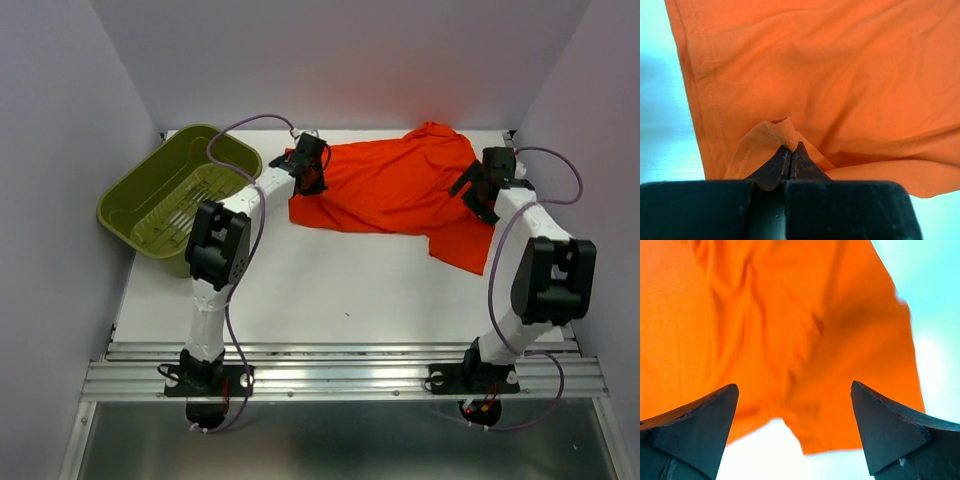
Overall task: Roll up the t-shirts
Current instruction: Flatten out the T-shirt at the center of the board.
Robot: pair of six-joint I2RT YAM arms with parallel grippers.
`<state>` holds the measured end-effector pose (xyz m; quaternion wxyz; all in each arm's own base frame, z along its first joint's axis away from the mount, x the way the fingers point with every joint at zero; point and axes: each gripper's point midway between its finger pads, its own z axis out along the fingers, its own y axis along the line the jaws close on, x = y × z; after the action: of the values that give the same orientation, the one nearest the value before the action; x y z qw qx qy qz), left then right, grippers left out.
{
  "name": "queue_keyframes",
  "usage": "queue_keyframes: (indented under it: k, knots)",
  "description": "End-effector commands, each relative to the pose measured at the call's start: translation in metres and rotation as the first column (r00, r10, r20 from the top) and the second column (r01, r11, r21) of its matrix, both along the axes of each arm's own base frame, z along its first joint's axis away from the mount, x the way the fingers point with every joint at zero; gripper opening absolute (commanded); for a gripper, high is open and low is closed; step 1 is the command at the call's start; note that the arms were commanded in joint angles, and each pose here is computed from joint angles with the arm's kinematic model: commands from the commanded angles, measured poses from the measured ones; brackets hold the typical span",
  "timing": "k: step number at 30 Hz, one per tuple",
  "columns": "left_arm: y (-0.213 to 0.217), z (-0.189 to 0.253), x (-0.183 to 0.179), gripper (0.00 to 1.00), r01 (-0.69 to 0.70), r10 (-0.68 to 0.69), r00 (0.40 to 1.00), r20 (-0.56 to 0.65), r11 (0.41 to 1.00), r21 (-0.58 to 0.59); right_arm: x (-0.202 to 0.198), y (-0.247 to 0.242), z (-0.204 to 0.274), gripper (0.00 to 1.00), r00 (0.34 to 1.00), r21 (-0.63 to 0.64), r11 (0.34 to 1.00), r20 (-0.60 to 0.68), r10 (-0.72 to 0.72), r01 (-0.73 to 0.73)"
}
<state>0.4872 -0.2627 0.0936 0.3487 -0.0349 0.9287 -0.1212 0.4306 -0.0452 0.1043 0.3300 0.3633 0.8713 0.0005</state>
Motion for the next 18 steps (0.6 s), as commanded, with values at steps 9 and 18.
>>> queue_keyframes:
  k: [9, 18]
  knots:
    - [0.035, 0.04, -0.015, 0.0, -0.022, 0.019, 0.997, 0.077, 0.999, 0.043, -0.115, 0.02, -0.026, 0.96, 0.996, 0.117, 0.99, -0.037, -0.077, 0.081]
    - [0.046, 0.032, -0.027, 0.0, -0.023, 0.02, 0.998, 0.06, 0.999, 0.039, -0.147, 0.027, -0.049, 0.97, 0.991, 0.161, 0.979, -0.068, -0.116, 0.125]
